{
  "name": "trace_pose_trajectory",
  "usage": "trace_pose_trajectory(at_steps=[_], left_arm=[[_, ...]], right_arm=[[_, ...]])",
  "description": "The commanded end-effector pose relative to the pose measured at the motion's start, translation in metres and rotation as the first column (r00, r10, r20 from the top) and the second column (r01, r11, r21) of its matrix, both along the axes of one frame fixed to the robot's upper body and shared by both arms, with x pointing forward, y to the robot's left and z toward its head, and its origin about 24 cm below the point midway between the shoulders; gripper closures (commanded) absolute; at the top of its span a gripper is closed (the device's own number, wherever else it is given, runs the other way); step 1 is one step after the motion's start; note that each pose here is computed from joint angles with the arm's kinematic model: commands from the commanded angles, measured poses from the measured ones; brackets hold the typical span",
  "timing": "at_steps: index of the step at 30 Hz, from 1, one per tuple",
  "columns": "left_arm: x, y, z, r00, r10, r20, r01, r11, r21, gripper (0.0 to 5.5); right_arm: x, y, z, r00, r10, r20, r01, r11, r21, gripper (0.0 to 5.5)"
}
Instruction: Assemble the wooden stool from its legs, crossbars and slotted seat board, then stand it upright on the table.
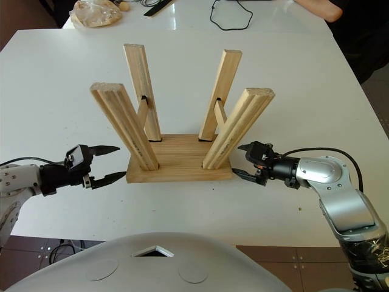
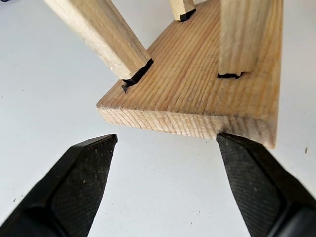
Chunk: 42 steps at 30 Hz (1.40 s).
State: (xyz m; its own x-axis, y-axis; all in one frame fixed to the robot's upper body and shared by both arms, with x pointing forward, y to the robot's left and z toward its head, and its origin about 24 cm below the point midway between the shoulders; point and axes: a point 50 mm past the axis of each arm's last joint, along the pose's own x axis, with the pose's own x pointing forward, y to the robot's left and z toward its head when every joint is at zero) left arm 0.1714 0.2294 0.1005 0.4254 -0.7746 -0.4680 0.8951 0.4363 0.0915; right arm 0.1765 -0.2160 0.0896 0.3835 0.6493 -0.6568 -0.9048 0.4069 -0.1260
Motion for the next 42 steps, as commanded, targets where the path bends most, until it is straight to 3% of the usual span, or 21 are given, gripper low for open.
trace_pose_trajectory(at_steps=[1, 28, 37, 40, 42], left_arm=[[0.000, -0.006, 0.009, 0.998, -0.063, 0.005, 0.063, 0.997, -0.032, 1.74], [0.005, 0.000, 0.037, 0.999, -0.043, 0.020, 0.045, 0.993, -0.114, 1.74], [0.024, 0.045, -0.027, 0.980, 0.164, 0.113, -0.186, 0.956, 0.225, 1.74], [0.029, 0.048, -0.041, 0.967, 0.197, 0.162, -0.231, 0.946, 0.228, 2.20], [0.036, 0.045, -0.049, 0.954, 0.220, 0.204, -0.264, 0.940, 0.217, 2.50]], right_arm=[[-0.001, 0.006, 0.012, 0.998, 0.067, 0.011, -0.068, 0.996, 0.051, 1.98], [0.002, -0.004, 0.040, 0.994, 0.074, 0.077, -0.079, 0.995, 0.063, 1.98], [-0.008, -0.029, -0.006, 0.999, 0.028, -0.017, -0.030, 0.991, -0.132, 1.98], [-0.014, -0.026, -0.015, 0.998, 0.037, -0.052, -0.042, 0.994, -0.097, 1.98], [-0.018, -0.017, -0.017, 0.996, 0.055, -0.067, -0.058, 0.997, -0.046, 2.26]])
